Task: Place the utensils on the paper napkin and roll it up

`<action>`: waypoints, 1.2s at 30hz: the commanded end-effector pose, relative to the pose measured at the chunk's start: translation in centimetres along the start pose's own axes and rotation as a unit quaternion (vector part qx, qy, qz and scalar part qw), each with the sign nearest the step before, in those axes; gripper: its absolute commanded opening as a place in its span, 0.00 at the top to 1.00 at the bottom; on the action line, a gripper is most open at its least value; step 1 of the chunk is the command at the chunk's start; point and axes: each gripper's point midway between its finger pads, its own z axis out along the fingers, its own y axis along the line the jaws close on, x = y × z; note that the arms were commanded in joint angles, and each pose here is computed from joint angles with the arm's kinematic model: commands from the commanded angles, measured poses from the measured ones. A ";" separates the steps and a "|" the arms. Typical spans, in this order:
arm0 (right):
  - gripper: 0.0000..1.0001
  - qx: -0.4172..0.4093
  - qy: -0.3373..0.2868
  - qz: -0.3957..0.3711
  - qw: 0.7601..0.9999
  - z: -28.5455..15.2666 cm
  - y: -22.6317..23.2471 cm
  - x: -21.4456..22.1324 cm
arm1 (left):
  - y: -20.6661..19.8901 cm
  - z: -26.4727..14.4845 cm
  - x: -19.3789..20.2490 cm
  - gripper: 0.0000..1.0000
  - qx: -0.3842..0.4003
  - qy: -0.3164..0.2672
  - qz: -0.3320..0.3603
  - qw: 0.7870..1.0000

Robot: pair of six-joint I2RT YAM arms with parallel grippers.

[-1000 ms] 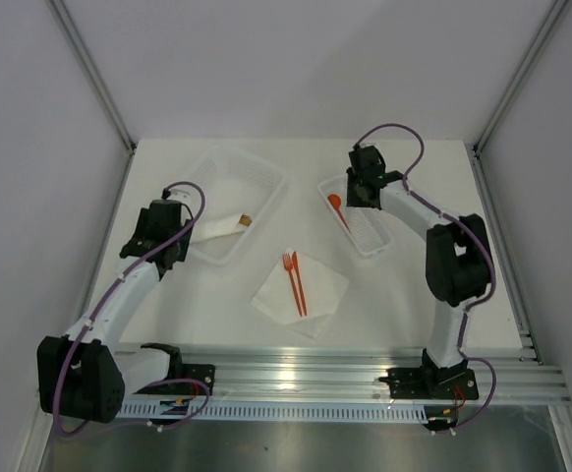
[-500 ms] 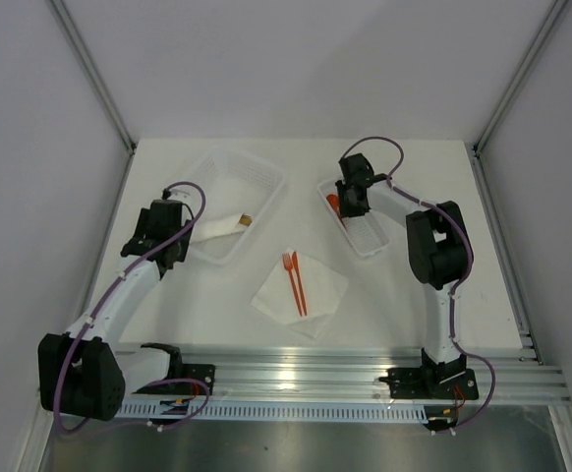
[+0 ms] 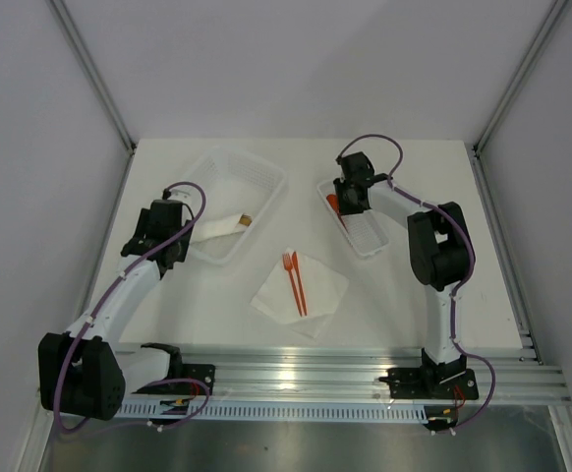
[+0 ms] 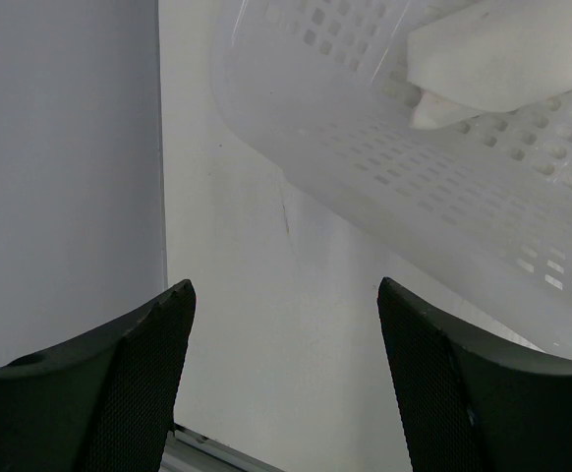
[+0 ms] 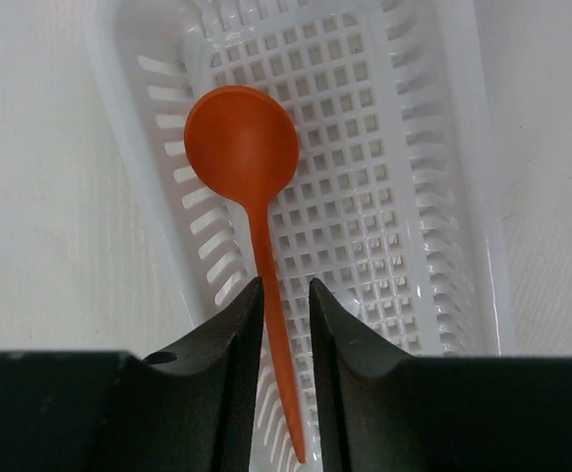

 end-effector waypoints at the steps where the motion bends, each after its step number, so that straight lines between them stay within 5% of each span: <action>1: 0.72 -0.013 -0.006 -0.014 1.000 0.2 0.4 -0.7 | 0.4 0.1 -0.4 0.21 -0.008 -0.005 -0.005 1.000; 10: 0.73 0.040 0.018 -0.020 0.999 1.6 -1.8 0.4 | 0.3 0.2 -0.3 0.21 -0.006 -0.004 -0.004 1.000; 21: 0.96 0.063 -0.001 -0.025 0.998 -0.2 -2.6 -0.8 | 0.2 0.2 -0.2 0.21 -0.005 -0.003 -0.004 1.000; 36: 1.00 0.071 -0.177 0.060 0.980 -11.2 -1.6 -8.2 | 0.0 0.0 -0.2 0.21 0.003 -0.008 -0.007 1.000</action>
